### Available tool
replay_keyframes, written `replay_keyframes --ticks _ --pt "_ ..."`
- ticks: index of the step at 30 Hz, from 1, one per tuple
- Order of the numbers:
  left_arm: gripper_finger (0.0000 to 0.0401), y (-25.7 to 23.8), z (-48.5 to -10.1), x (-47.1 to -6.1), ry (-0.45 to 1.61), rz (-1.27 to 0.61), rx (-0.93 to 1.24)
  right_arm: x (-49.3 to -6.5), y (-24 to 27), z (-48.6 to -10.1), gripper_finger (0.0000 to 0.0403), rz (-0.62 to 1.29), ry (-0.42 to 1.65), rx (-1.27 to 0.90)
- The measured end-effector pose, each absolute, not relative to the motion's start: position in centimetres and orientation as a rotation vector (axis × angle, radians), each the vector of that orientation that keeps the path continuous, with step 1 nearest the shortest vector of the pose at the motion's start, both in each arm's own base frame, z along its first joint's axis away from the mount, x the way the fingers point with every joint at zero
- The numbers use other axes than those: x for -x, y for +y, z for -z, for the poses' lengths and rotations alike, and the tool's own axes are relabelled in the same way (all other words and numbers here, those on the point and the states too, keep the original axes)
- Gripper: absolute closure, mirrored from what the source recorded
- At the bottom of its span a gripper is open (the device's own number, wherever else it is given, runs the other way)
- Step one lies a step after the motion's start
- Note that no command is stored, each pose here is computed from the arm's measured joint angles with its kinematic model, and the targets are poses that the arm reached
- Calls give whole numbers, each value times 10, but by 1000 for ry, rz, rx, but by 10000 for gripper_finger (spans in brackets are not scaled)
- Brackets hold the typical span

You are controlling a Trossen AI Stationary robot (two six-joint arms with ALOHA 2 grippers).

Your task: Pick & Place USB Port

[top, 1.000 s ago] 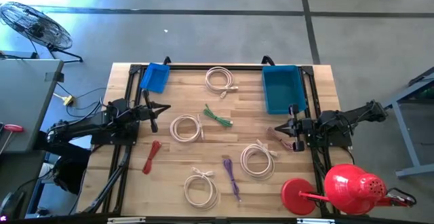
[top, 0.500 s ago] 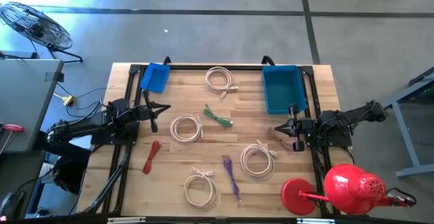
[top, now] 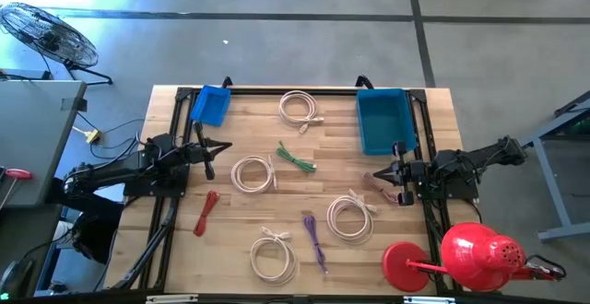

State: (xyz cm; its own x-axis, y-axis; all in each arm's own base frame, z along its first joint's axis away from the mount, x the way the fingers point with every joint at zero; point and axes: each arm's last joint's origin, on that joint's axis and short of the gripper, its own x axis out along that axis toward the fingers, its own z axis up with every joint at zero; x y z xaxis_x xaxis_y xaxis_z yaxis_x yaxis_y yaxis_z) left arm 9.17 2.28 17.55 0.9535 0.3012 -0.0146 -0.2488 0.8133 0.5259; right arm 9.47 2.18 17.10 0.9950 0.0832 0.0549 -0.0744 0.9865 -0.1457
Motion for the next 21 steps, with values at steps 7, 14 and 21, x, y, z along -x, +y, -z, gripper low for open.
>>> replay_keyframes --ticks 7,14,21 --pt "401 23 -175 -92 99 -294 -547 -95 22 -171 400 -80 -61 144" --pt "401 24 -176 -92 123 -323 -702 -95 22 -171 400 -79 -61 144" --pt "401 24 -176 -92 130 -321 -722 -95 22 -173 400 -71 -77 163"
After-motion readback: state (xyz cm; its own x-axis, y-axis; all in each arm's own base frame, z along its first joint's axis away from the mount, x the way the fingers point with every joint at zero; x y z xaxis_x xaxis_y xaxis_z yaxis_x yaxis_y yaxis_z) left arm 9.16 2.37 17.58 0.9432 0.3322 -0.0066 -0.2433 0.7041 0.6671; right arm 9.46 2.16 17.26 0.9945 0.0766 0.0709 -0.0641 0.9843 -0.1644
